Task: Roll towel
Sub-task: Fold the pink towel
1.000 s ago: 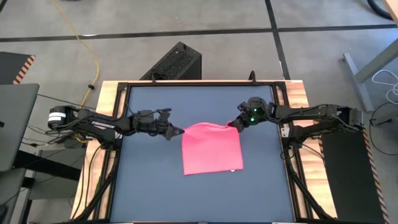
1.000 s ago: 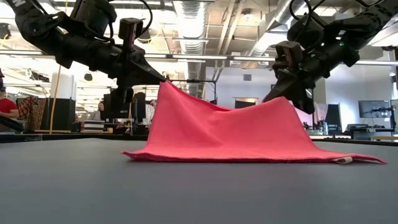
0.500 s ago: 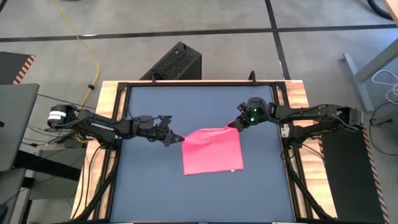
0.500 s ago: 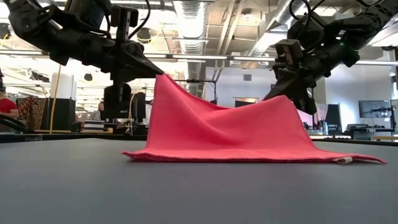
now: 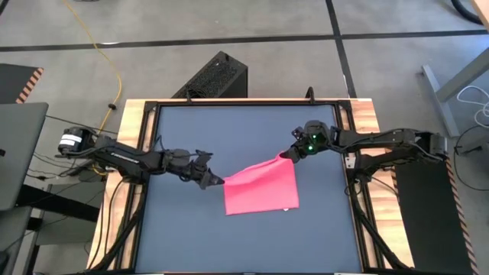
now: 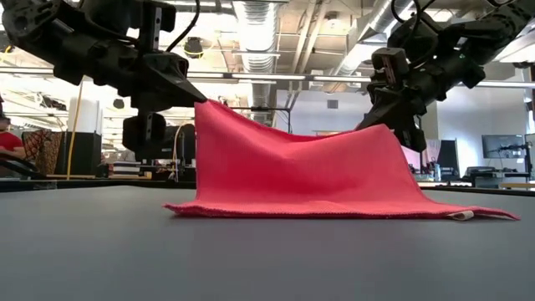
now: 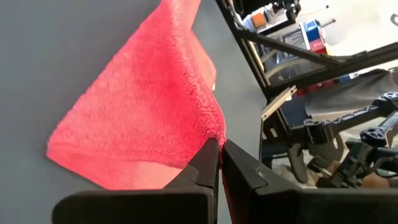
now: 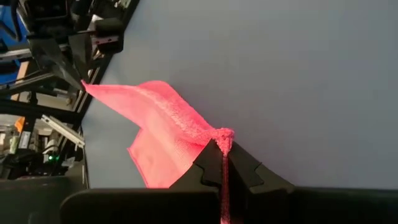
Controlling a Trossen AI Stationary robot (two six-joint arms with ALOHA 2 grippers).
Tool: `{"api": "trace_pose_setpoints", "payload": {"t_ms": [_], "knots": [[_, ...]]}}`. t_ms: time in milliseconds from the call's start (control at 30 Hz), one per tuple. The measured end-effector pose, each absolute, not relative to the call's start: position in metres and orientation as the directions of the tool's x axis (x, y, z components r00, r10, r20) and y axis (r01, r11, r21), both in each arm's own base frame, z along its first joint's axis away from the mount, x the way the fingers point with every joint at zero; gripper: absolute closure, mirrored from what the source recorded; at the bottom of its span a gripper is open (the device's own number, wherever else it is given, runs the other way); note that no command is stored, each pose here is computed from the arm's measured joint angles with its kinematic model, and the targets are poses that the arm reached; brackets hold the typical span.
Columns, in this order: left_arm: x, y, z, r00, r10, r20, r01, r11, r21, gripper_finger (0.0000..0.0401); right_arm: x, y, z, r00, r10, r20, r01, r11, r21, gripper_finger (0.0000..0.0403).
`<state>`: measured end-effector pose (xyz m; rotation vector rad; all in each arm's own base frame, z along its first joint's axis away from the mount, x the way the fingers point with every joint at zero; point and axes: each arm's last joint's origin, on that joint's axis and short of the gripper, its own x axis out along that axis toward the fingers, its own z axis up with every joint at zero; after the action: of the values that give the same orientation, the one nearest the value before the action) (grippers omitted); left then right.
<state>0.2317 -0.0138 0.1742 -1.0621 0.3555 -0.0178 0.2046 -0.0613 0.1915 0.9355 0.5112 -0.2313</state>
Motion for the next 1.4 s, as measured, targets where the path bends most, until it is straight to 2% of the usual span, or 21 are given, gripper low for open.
{"api": "trace_pose_setpoints", "payload": {"t_ms": [267,467,733,1033,1200,1400], "knots": [[0.231,-0.024,0.174,0.935,-0.22,-0.278,-0.15,0.466,-0.872,0.0401,0.205,-0.059,0.192,0.857,0.036,-0.514,0.406,0.566,0.717,0.0381],[0.23,-0.031,0.174,0.94,-0.193,-0.28,-0.172,0.439,-0.882,0.0401,0.209,-0.042,0.191,0.848,0.08,-0.524,0.395,0.563,0.726,0.0381],[0.24,-0.044,0.152,0.92,-0.225,-0.321,-0.232,0.349,-0.908,0.0401,0.209,-0.021,0.185,0.8,0.1,-0.592,0.441,0.571,0.692,0.0381],[0.274,-0.066,0.123,0.935,-0.296,-0.195,-0.118,0.259,-0.959,0.0401,0.208,-0.003,0.182,0.767,0.128,-0.628,0.472,0.551,0.688,0.0381],[0.285,-0.077,0.11,0.912,-0.334,-0.24,-0.16,0.248,-0.955,0.0401,0.207,0.006,0.181,0.754,0.156,-0.638,0.467,0.556,0.688,0.0381],[0.281,-0.078,0.114,0.931,-0.264,-0.25,-0.173,0.283,-0.943,0.0401,0.207,0.008,0.18,0.753,0.122,-0.646,0.482,0.565,0.669,0.0381]]}}
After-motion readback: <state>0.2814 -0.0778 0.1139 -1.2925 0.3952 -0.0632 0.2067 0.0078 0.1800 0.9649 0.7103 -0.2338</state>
